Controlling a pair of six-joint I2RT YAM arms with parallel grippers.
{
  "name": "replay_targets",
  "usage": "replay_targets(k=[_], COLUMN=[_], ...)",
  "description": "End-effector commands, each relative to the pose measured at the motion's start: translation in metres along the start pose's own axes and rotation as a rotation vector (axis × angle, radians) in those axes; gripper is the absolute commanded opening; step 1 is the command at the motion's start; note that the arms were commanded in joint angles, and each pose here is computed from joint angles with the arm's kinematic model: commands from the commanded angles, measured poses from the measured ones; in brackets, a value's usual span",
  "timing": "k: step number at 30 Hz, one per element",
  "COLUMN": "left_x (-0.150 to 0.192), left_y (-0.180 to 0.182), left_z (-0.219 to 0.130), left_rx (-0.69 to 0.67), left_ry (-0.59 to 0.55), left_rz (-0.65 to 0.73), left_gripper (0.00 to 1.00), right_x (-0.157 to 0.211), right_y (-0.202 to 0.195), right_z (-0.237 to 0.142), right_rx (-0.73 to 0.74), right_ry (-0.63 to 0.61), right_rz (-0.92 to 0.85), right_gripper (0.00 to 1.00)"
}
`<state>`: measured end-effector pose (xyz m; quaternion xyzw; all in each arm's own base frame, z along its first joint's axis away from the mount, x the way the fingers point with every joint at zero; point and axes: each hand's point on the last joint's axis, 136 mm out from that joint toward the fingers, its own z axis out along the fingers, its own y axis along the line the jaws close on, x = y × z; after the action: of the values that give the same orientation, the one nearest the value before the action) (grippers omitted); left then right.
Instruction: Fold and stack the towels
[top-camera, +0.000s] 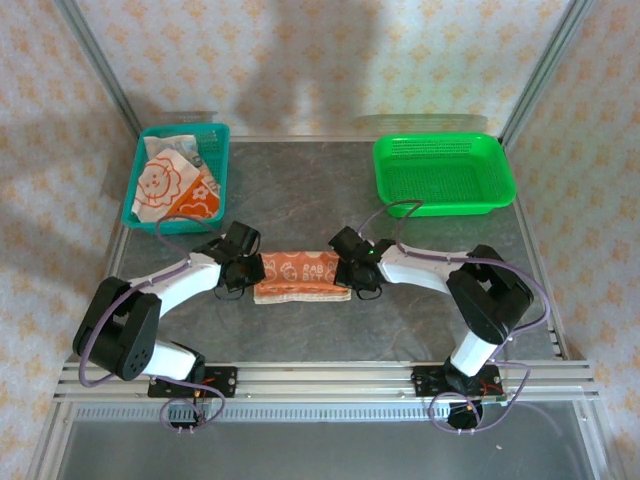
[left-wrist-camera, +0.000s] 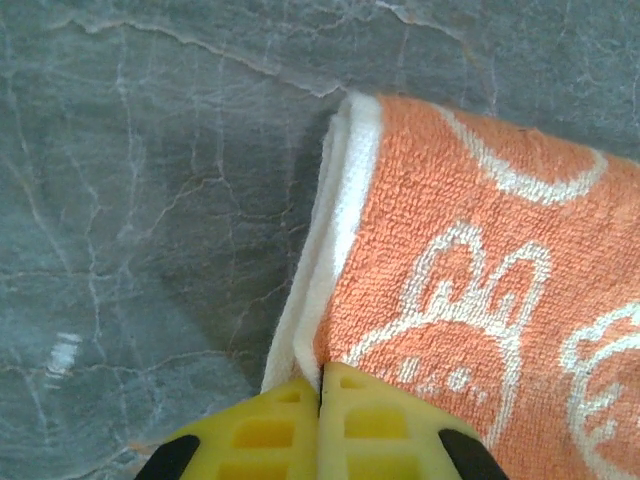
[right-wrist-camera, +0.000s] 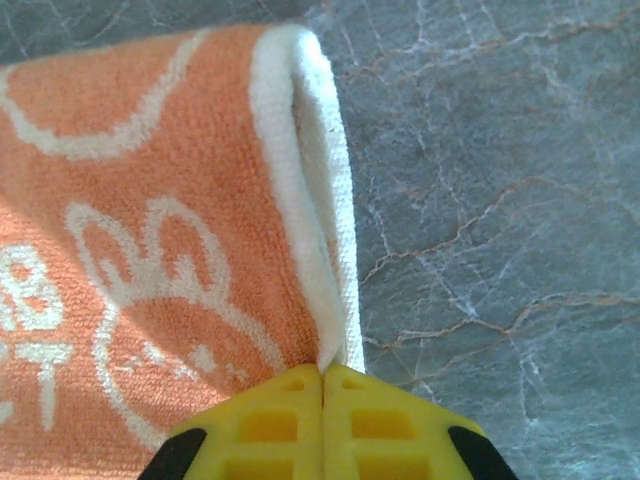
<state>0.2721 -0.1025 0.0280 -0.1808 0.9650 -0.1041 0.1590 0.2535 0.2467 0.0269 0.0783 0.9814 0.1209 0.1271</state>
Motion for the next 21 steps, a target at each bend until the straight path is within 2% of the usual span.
replay_targets(k=[1,12,21], left_x=[-0.001,0.008,0.028], left_y=[0.001,0.0,-0.001], left_z=[-0.012,-0.045,-0.056], left_rx=[0.003,0.004,0.053], left_ry=[-0.017,-0.022,-0.007], left_rz=[-0.004,-0.019,-0.066], left_gripper=[0.0,0.0,0.0], right_x=[-0.01,-0.012,-0.001], right_y=[-0.004,-0.006,-0.011], right_z=[-0.016,-0.041,-0.046], right_rx=[0.034,0.045,0.029], right_ry=[-0.042,-0.053,-0.024], right_rz=[-0.015,-0.061,-0.066], right_gripper=[0.0,0.0,0.0])
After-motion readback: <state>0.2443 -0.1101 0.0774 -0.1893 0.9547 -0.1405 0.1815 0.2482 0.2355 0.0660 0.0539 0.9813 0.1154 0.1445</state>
